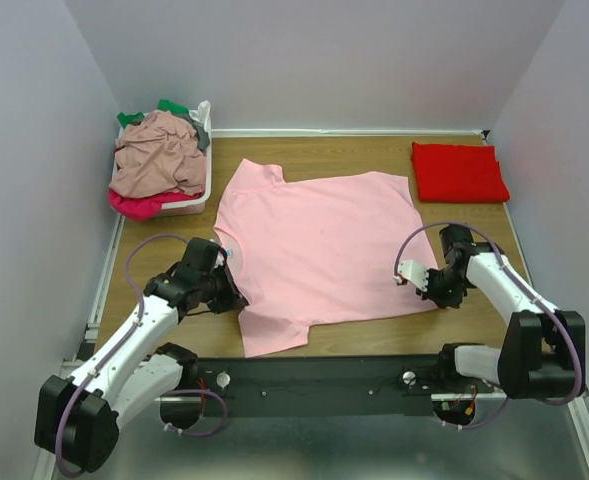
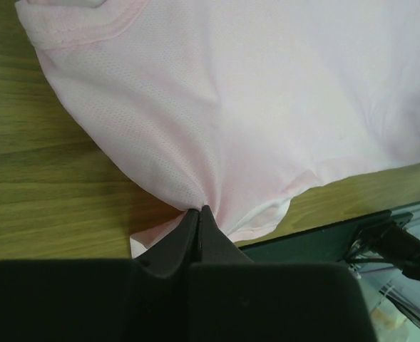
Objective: Fold and stack the t-shirts
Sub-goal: Flatten the tshirt out
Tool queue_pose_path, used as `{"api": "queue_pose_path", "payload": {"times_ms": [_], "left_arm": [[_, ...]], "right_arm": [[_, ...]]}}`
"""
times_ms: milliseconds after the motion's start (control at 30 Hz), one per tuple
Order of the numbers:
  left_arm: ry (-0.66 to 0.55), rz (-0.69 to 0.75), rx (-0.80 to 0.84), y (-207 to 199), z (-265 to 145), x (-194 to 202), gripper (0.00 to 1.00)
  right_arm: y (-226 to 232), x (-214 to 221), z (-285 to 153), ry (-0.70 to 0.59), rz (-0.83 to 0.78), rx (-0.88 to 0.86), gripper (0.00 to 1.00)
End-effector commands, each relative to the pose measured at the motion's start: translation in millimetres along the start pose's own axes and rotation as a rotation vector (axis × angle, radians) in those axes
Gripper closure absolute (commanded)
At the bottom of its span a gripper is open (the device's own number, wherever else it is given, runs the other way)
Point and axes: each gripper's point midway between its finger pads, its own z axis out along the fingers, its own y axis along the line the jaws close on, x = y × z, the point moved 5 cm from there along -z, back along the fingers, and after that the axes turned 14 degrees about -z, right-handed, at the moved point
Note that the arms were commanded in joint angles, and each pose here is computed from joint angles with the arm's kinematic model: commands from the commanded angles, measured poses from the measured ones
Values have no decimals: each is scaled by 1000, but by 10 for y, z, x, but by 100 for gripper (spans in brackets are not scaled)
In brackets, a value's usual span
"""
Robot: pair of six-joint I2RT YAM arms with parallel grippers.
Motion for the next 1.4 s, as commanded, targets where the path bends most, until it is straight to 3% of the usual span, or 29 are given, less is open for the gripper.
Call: {"api": "queue_pose_path", "payload": {"times_ms": [0, 100, 133, 167, 233, 267, 367, 400, 533, 600, 633, 700, 767, 833, 867, 1000, 1067, 1167, 1367], "left_arm": [[104, 26, 61, -18, -81, 174, 100], [139, 69, 101, -42, -134, 225, 100], [156, 96, 134, -68, -150, 247, 100], [207, 138, 190, -98, -161, 308, 100], [248, 173, 246, -132, -185, 359, 86], [260, 186, 272, -154, -214, 379, 76], [224, 238, 321, -240, -311, 345, 61], [205, 245, 329, -268, -339, 325, 49], [74, 335, 429, -555, -568, 159, 41], [-35, 385, 491, -756, -656, 9, 37], [-160, 443, 538, -996, -809, -177, 33], [-272, 518, 569, -1187, -879, -357, 31], [-458, 596, 543, -1417, -912, -693, 25], [-541, 640, 465, -1513, -755, -949, 19], [-652, 670, 433, -1617, -803, -1177, 18], [-739, 747, 291, -1813, -528, -1738, 18], [-712, 758, 180, -1789, -218, -1982, 18], [-769, 777, 83, -1897, -129, -2403, 18], [-718, 794, 54, -1882, 180, -2827, 18]], "right_arm": [[173, 32, -171, 35, -42, -65, 98], [63, -40, -310, 3, 5, -1, 78], [-79, -84, -430, -13, 22, 50, 62], [-136, -148, -483, -51, 76, 71, 57], [-274, -229, -598, -96, 112, 105, 44], [-388, -326, -685, -156, 143, 130, 43], [-558, -479, -771, -258, 186, 149, 40], [-649, -586, -788, -333, 221, 133, 38], [-887, -827, -727, -518, 315, 101, 34], [-1000, -972, -715, -632, 355, 88, 34], [-1070, -1051, -686, -697, 377, 59, 34], [-1116, -1107, -619, -747, 400, 18, 34], [-1152, -1177, -618, -807, 422, -8, 34], [-1144, -1186, -603, -816, 435, -15, 33], [-1146, -1172, -601, -805, 438, -1, 33], [-1047, -1120, -535, -778, 452, 55, 32], [-1034, -1090, -514, -758, 447, 75, 32], [-1044, -1001, -514, -741, 472, 102, 32], [-1040, -989, -488, -741, 473, 97, 32]]}}
